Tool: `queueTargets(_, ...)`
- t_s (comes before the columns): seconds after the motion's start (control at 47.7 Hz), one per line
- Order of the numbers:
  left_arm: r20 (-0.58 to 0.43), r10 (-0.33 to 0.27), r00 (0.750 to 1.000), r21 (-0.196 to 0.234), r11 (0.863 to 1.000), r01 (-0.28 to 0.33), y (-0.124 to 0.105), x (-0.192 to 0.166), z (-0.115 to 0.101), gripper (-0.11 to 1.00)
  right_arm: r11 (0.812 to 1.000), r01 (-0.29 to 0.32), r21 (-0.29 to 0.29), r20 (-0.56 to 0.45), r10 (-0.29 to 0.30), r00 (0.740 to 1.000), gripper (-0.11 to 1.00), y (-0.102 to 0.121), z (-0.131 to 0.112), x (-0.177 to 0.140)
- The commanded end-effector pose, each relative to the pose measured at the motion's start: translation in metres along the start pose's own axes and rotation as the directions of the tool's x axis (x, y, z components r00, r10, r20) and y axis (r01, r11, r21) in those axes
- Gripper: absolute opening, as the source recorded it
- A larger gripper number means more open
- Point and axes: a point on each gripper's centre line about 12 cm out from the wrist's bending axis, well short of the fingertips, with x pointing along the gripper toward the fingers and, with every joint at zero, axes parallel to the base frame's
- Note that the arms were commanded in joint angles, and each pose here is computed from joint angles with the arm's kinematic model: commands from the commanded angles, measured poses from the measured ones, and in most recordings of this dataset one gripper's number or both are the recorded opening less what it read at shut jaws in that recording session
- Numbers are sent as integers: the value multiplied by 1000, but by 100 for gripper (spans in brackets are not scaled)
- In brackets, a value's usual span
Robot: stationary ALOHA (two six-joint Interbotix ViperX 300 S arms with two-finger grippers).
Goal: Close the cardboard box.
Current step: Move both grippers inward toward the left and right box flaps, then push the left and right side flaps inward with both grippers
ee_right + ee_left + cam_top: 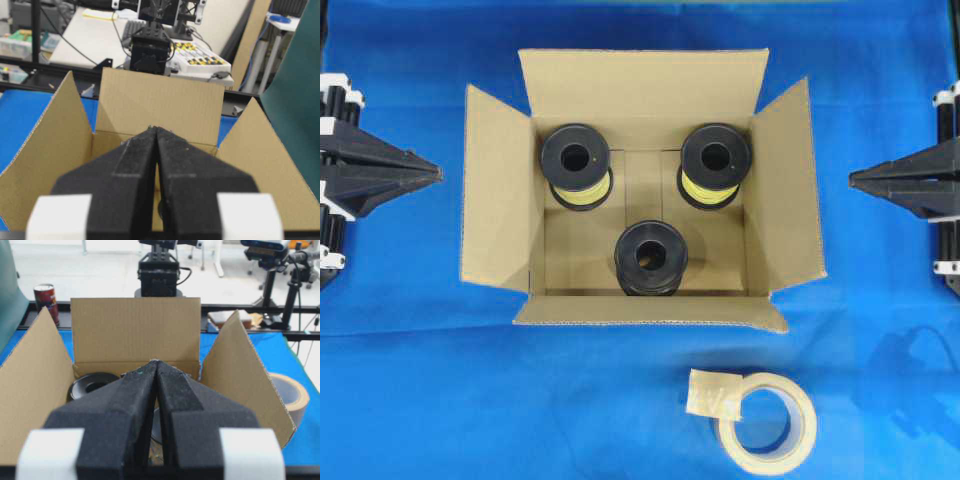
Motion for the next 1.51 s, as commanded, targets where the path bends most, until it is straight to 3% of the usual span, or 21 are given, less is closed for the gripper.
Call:
queueTargets(0.0,-5,11,1000,-20,1000,-11,1,1,0,0,1000,1,-12,15,-1,1000,0,0,6,1)
queueTargets(0.252,-35,13,999,-10,1000,-14,2,-1,-10,0,1000,29,-10,-40,-29,999,0,-6,-8,-1)
queueTargets(0.587,-104,44,994,-9,999,-45,8,-11,-67,0,997,67,41,-112,-62,992,0,-11,-60,-9)
queueTargets(0.922,-160,53,986,-58,996,-63,9,-13,-110,0,992,111,66,-228,-93,969,0,-15,-110,-4)
queueTargets(1.321,-176,56,983,-58,996,-67,10,5,-118,0,991,115,62,-223,-98,970,0,-16,-113,4)
queueTargets(1.488,-191,58,980,-56,996,-70,11,29,-118,0,992,114,61,-232,-97,968,0,-16,-113,18)
